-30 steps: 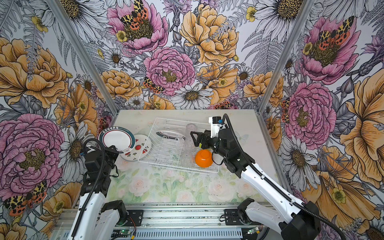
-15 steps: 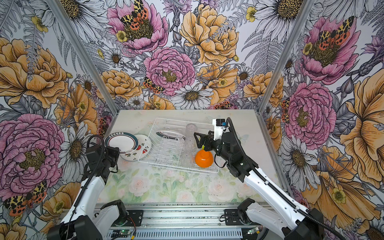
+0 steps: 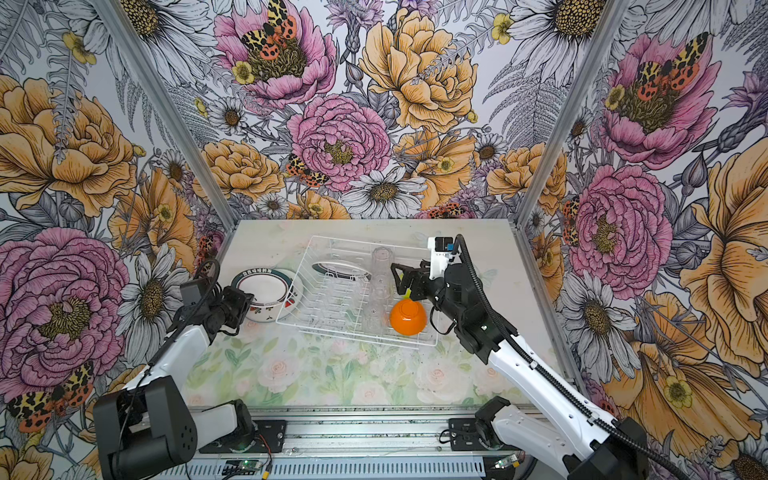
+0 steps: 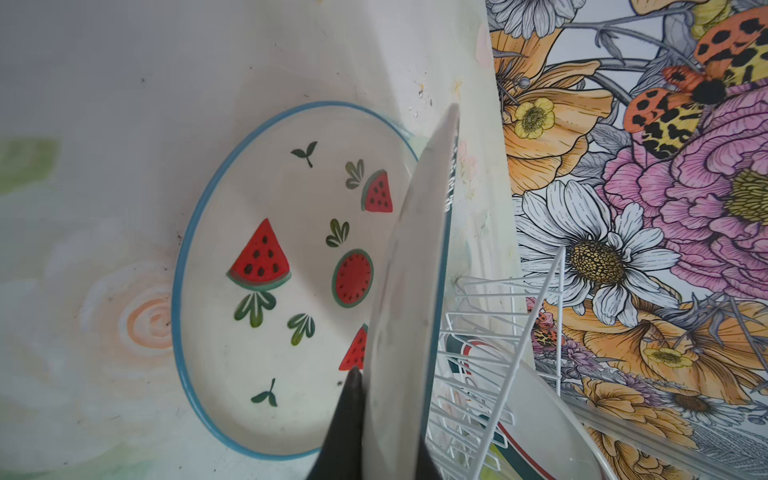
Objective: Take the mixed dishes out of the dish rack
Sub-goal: 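Lower the plate onto the watermelon plate with the left gripper while the right withdraws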
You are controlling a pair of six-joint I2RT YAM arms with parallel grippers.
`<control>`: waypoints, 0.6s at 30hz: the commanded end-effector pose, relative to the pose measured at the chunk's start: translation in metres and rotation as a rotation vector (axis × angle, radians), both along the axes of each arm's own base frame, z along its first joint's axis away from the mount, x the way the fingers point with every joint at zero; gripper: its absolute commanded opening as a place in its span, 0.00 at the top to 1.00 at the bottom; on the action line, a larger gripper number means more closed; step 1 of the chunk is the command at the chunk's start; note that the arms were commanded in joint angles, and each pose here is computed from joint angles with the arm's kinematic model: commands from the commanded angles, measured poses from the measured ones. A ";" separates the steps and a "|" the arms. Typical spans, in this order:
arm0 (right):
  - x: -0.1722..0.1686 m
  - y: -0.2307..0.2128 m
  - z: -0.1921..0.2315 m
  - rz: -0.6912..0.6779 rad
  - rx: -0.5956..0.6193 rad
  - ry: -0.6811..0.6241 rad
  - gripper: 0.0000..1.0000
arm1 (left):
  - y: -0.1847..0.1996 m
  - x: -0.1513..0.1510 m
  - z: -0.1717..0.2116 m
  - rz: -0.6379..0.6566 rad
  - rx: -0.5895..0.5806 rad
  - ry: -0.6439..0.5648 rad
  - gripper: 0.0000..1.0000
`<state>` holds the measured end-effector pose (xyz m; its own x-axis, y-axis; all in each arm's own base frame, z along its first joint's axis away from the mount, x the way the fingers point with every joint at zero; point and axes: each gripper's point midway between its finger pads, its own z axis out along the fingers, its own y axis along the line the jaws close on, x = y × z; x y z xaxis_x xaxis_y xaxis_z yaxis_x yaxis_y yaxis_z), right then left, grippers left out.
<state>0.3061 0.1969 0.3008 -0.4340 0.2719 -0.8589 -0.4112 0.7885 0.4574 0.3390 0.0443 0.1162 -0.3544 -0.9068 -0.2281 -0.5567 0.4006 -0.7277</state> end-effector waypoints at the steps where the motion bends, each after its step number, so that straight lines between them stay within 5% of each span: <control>1: 0.001 -0.006 -0.003 -0.020 -0.017 -0.006 0.06 | -0.008 0.012 0.013 -0.070 0.001 -0.038 1.00; 15: 0.004 -0.008 -0.005 -0.027 -0.019 0.001 0.06 | -0.014 0.011 -0.006 -0.156 -0.012 0.044 0.99; 18: 0.004 -0.009 -0.008 -0.030 -0.021 0.007 0.06 | -0.014 0.013 -0.007 -0.175 -0.013 0.056 0.76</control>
